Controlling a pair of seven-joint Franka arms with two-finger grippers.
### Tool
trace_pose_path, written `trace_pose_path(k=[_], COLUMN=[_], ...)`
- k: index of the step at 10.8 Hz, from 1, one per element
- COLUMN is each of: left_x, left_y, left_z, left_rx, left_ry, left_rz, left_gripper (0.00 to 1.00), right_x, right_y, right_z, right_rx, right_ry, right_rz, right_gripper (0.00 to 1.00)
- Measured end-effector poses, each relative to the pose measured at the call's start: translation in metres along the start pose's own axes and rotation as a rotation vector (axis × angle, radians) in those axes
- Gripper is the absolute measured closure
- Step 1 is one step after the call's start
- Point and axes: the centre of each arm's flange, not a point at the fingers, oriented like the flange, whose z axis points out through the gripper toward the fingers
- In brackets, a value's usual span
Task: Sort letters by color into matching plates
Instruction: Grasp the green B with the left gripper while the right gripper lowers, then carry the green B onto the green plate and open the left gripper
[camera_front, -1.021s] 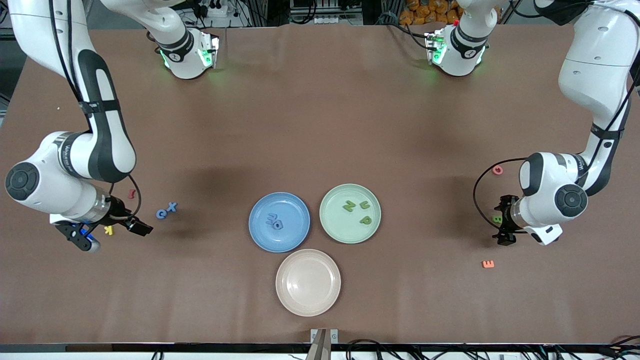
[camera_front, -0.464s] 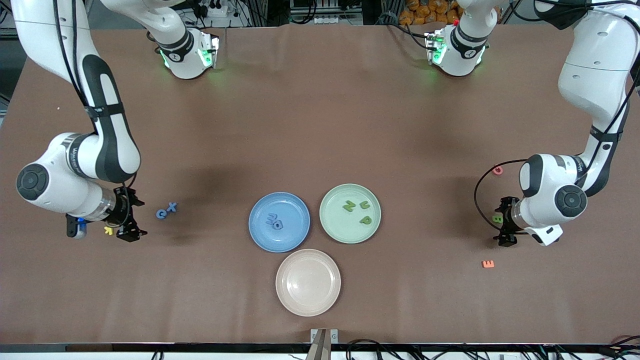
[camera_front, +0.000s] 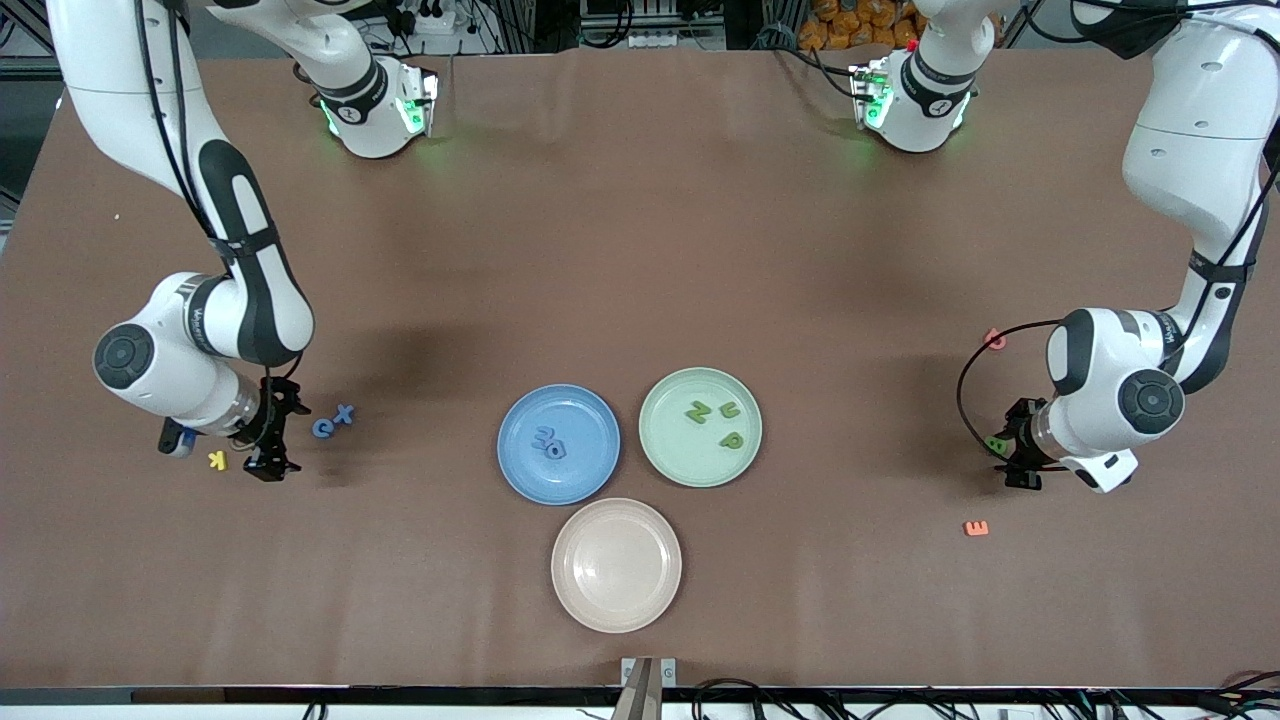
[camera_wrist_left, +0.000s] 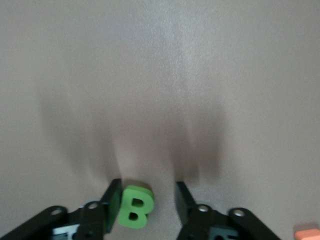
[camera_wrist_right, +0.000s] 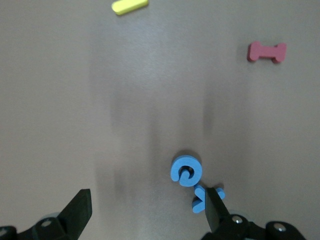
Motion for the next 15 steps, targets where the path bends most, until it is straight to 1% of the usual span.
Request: trace_pose_path(k=[1,2,6,7,9,10,11,13,15], left_x=[0.002,0.002,0.000,-0.003,-0.023,-0.045,-0.076,-0.144,-0.215], left_y=[0.000,0.001,0.001,0.003,0.011,0.019,0.027,0.035,0.033], left_z=[-0.002,-0.005,-0.004,-0.005,-0.013,-0.020,-0.027,-0.039,-0.057], left_rx=[-0.003,-0.005,-0.005,-0.011,-0.032,-0.048,-0.063,-0.086,-0.102], left_ry=[0.001,0.002,0.001,-0.002,-0.007,-0.007,-0.007,-0.009,-0.006], left_rz=[-0.005,-0.007,-0.017,-0.012,0.016,0.044,0.064,0.121,0.208], left_gripper=[0.62,0.71,0.71,0.71,0.71,0.71,0.71,0.71,0.71], right_x=[0.000,0.000,-0.010,-0.015,-0.024,-0.025,-0.025,-0.025,-0.026], right_y=[0.005,0.009,0.030,0.032,0.035,0.035,0.039,0.047,0.048], right_z=[0.005,0.010,0.032,0.035,0.038,0.039,0.042,0.049,0.050], right_rx=[0.004,0.012,0.010,0.006,0.000,0.010,0.024,0.027,0.026], right_ry=[-0.008,-0.009,-0.009,-0.011,-0.018,-0.016,-0.010,-0.004,-0.003], right_rz=[0.017,0.025,0.025,0.020,0.008,0.006,0.006,0.007,0.006], right_gripper=[0.00,0.00,0.00,0.00,0.00,0.00,0.00,0.00,0.00])
